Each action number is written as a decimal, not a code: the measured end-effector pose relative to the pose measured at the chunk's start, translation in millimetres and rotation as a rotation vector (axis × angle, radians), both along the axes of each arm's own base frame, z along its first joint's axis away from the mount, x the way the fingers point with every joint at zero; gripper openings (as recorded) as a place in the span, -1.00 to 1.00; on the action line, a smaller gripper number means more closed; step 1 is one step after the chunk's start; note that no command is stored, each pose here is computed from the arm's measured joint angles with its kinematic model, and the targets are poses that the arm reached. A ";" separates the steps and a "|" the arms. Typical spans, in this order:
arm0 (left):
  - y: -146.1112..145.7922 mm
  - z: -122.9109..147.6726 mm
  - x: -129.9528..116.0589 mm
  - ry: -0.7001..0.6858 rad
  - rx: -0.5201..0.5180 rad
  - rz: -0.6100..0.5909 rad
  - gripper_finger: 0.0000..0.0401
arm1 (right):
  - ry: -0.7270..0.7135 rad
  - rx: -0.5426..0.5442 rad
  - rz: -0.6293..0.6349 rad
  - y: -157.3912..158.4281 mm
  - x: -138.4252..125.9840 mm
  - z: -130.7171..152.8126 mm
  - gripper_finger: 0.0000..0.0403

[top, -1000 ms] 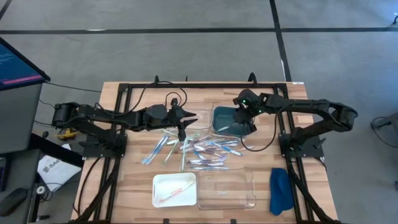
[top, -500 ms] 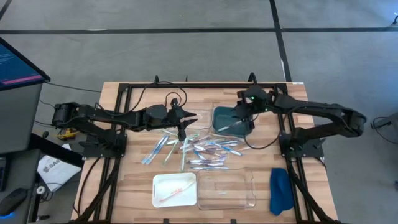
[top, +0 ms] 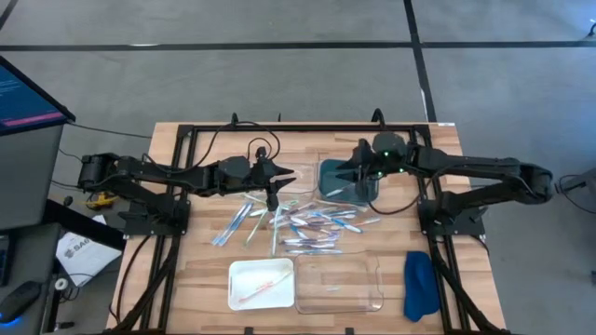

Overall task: Pick & Place Toothbrushes
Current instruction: Put the blue toothbrush into the top transparent bin

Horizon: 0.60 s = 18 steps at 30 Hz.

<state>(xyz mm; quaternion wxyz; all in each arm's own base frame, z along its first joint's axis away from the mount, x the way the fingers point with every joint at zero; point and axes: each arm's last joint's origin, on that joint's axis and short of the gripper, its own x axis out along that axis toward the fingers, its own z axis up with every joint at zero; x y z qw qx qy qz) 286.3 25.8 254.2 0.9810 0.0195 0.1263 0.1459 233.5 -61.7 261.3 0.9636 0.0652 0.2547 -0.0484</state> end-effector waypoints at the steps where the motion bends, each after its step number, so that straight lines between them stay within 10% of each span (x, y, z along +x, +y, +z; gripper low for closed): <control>1: 0.0 0.0 0.0 0.000 0.000 0.000 -0.53 | 0.002 0.015 0.010 3.9 2.7 -1.3 -0.37; 18: -5.1 -2.7 -0.4 0.009 -0.073 0.001 -0.53 | 0.096 0.105 0.170 52.9 35.1 -32.8 -0.41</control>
